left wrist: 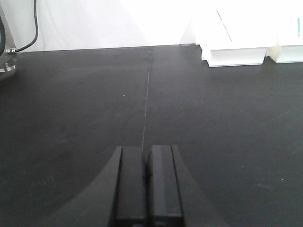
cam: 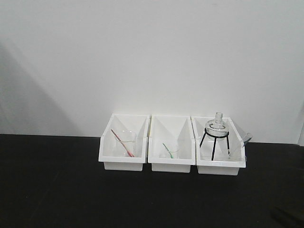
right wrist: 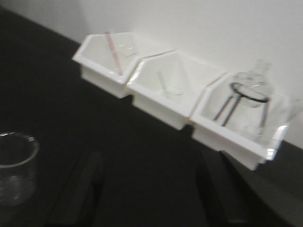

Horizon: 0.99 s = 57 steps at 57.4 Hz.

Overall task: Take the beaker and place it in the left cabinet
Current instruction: 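Reach the right gripper into the bin and grasp the clear glass beaker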

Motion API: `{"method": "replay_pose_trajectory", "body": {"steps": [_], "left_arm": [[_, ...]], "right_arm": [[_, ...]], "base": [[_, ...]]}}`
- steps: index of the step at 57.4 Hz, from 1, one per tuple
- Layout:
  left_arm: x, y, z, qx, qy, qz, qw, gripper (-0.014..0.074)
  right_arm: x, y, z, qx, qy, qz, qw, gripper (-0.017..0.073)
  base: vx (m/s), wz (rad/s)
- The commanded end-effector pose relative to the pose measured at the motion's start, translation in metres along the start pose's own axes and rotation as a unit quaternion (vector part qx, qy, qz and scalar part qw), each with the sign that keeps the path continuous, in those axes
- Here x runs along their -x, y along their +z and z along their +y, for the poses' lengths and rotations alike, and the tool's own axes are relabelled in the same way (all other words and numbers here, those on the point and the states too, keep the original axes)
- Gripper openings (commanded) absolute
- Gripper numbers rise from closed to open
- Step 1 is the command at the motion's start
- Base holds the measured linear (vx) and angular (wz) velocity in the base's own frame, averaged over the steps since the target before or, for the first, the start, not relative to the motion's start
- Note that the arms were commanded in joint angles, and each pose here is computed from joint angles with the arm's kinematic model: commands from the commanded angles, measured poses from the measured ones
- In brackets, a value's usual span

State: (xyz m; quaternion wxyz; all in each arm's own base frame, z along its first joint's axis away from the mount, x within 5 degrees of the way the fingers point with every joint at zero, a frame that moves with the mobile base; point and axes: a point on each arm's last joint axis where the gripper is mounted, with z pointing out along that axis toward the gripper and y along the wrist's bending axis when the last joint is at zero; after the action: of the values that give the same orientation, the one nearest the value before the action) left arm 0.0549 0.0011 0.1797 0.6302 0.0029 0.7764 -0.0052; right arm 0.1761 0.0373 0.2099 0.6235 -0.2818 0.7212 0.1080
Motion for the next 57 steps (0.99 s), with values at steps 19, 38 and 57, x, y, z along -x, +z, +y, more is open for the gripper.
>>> {"method": "replay_pose_trajectory", "body": {"steps": [19,38,57], "left_arm": [[0.011,-0.003,-0.001,-0.008,-0.003,-0.054,0.998,0.0003],[0.011,-0.003,-0.001,-0.008,-0.003,-0.054,0.998,0.0003],[0.011,-0.003,-0.001,-0.008,-0.003,-0.054,0.998,0.0003]], "right_arm": [[-0.011,0.029,0.013,0.133,0.049,-0.052,0.989,0.0617],[-0.021,0.064,0.046,0.171,0.055,-0.029,0.983,0.0614],[-0.038,0.106,0.067,0.196,0.075,-0.008,0.978,0.0604]], "base": [[0.0,0.0],[0.0,0.0],[0.0,0.0]]}}
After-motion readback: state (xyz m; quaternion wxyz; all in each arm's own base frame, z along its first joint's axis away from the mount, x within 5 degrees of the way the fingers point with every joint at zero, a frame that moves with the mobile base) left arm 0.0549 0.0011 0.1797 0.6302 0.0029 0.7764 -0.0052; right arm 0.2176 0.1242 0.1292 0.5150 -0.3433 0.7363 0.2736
